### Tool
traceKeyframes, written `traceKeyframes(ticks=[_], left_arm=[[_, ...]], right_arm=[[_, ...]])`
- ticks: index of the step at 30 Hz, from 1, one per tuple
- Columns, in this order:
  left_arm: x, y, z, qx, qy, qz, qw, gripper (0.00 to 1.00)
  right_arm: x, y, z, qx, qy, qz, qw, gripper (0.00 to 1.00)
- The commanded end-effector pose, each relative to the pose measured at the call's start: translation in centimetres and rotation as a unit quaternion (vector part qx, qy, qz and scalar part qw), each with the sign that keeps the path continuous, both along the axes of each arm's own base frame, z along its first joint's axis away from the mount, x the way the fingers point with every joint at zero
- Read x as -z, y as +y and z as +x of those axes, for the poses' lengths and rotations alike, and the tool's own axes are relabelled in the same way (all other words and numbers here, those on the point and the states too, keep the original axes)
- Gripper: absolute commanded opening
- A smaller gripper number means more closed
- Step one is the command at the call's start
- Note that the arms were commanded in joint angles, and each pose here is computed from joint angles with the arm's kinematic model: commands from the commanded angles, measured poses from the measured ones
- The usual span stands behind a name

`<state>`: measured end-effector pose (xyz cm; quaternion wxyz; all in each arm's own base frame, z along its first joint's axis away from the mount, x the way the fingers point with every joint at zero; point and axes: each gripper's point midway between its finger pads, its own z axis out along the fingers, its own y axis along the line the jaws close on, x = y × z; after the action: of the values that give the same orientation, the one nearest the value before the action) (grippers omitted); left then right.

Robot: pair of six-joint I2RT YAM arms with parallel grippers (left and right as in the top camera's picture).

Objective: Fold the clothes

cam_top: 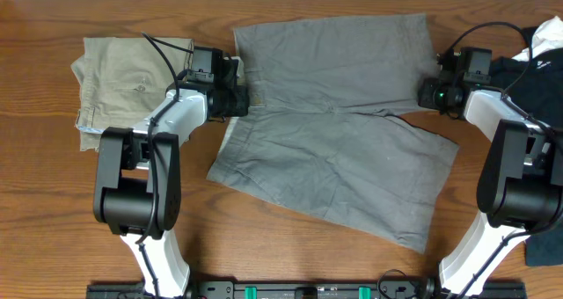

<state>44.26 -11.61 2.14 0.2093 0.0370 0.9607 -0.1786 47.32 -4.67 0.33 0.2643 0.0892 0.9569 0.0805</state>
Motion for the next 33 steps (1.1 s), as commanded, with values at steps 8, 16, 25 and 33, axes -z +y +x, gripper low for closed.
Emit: traceKeyframes(ticks=[8,16,25,33], left_arm=[[-15.7,3.1,-0.9,-0.039,-0.133,-0.013,0.990,0.21],[-16.8,5.5,-5.3,-0.074,-0.074,-0.010,0.994,0.21],[-12.6,6.3,-10.1,-0.096,0.065,0.019,0.993,0.22],[-11.2,6.0,-7.3,-0.092,0.032,0.013,0.995,0.12]], right_arm=[[-6.1,0.0,1.5,-0.022,-0.009,0.015,1.000,0.60],[-10.3,0.0,-2.1,-0.011,0.029,0.006,0.999,0.62],[-10.4,1.1,-8.1,0.056,0.143,0.058,0.986,0.64],[-11.2,1.3,-8.5,0.055,0.137,0.056,0.987,0.65]])
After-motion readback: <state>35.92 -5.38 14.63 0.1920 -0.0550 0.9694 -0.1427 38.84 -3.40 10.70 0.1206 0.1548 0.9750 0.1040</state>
